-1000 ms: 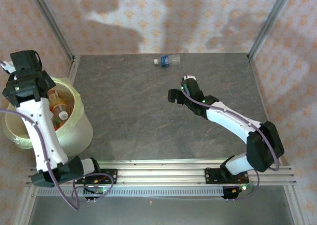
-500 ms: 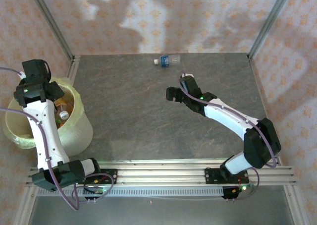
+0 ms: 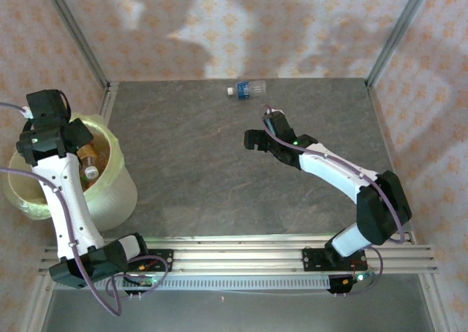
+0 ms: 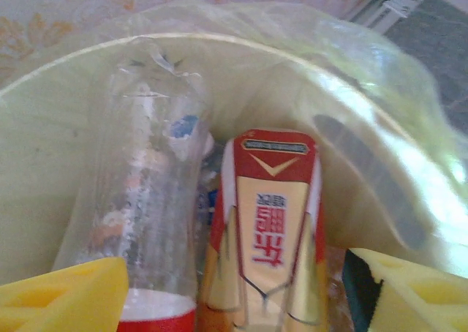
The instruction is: Put the plastic bottles in the bin
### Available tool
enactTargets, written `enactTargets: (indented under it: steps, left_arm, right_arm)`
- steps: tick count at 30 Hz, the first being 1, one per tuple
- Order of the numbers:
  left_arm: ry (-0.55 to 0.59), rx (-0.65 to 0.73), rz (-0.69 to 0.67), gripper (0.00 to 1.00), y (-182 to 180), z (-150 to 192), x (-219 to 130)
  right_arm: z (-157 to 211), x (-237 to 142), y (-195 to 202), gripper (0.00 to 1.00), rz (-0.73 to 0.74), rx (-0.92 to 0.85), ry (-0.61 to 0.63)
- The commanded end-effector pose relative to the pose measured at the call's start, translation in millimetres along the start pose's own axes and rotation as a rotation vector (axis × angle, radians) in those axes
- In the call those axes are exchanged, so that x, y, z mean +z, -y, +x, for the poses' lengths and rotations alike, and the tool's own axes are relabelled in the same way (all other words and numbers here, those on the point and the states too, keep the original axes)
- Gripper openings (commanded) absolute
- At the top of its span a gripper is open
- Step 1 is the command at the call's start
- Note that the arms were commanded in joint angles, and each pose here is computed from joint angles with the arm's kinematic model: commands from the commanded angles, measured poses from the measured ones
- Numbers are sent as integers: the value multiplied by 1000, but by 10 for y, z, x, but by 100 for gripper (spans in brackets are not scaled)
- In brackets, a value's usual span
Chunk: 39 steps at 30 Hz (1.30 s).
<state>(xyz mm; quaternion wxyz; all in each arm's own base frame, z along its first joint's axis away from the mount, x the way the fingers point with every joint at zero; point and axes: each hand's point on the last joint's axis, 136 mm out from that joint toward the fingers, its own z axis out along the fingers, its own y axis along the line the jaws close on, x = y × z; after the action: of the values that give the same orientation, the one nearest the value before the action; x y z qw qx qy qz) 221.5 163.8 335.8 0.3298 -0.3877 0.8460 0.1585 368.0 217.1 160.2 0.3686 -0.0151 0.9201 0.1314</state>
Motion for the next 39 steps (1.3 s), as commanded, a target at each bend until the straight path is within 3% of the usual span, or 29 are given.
enactTargets:
  steps: [1, 5, 11, 20, 24, 28, 31, 36, 39]
  left_arm:
    - [49, -64, 110, 80, 100, -142, -319]
    - [126, -137, 225, 81, 212, -299, -606]
    - [114, -214, 695, 84, 973, -368, -992]
    - [80, -48, 977, 92, 2200, -146, -1442]
    - [29, 96, 1062, 99, 2978, 137, -1595]
    - [13, 294, 1108, 100, 3778, 543, -1678]
    - [7, 400, 1052, 100, 4188, 768, -1573]
    - [-36, 358, 971, 100, 4540, 994, -1226]
    - [-46, 334, 888, 100, 4749, 1142, -796]
  right_arm:
    - [-204, -134, 2, 99, 4, 18, 62]
    - [-295, -247, 39, 99, 8, 29, 123]
    - [-399, -411, 157, 99, 33, 42, 212]
    - [-461, -841, 269, 99, -46, 115, 402]
    - [-369, -952, 406, 99, -36, 141, 415]
    - [-262, -1008, 622, 99, -23, 211, 405]
    - [-227, -976, 709, 99, -79, 242, 358]
    - [-348, -710, 770, 99, -191, 258, 196]
    - [-554, -407, 794, 99, -209, 265, 110]
